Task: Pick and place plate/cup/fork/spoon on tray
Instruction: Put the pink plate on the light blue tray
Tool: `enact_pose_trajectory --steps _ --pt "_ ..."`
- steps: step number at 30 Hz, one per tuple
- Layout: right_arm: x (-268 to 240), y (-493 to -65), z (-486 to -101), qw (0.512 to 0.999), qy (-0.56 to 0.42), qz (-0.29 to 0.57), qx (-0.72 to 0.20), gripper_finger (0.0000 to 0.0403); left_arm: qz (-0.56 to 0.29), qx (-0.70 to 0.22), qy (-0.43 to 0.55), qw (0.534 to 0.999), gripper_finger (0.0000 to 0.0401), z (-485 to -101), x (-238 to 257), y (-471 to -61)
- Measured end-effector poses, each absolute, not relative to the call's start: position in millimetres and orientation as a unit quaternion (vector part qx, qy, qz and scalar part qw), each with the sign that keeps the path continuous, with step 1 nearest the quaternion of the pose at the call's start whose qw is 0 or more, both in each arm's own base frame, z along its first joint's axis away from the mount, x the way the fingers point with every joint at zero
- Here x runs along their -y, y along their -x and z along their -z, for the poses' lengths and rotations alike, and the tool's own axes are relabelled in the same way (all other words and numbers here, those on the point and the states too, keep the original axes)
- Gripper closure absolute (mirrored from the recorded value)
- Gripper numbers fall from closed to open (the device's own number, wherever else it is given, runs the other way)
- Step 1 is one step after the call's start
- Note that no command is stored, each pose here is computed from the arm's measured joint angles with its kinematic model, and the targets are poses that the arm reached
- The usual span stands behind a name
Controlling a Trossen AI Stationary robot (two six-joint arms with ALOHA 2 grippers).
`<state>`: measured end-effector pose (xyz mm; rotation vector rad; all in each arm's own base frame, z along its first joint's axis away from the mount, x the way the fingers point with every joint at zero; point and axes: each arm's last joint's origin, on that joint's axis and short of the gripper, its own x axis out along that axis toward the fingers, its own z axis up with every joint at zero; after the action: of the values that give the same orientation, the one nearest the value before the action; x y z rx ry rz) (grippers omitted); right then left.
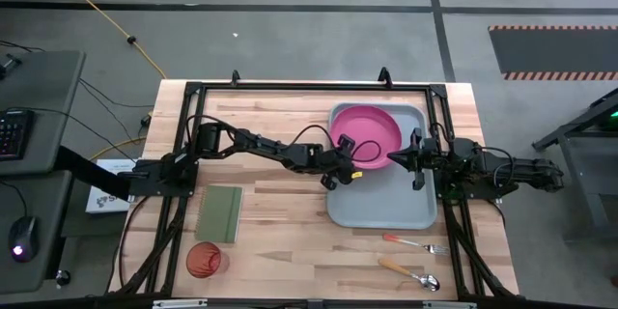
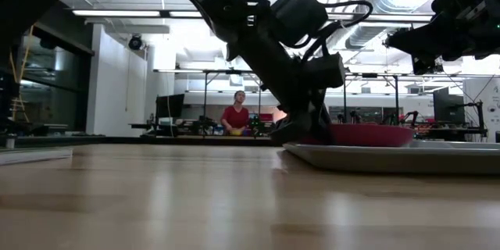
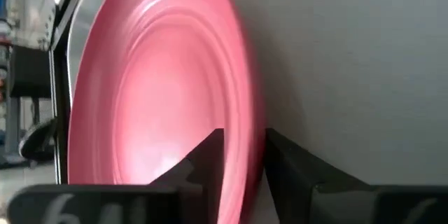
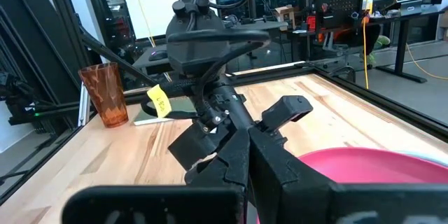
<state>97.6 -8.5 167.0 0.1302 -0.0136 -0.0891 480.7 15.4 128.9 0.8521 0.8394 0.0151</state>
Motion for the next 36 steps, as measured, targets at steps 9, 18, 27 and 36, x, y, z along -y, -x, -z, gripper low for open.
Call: enact_pose_trajectory --steps 9,18,27,36 --pt "9 -98 -167 0.997 -0.065 0.044 0.007 0.0402 -0.02 -0.418 -0.375 0.827 0.0216 -158 -15 -491" --pt "9 -98 -167 0.997 -0.065 0.045 0.007 0.0402 -0.049 -0.463 -0.355 0.811 0.0201 -177 -17 -490" --pt "9 -98 -167 0.997 -0.065 0.045 0.007 0.0402 -0.021 -0.471 -0.28 0.836 0.0201 -176 -29 -486" --pt "9 -98 -167 0.997 -0.065 0.044 0.007 0.0402 0.003 -0.474 -0.138 0.87 0.0201 -187 -60 -476"
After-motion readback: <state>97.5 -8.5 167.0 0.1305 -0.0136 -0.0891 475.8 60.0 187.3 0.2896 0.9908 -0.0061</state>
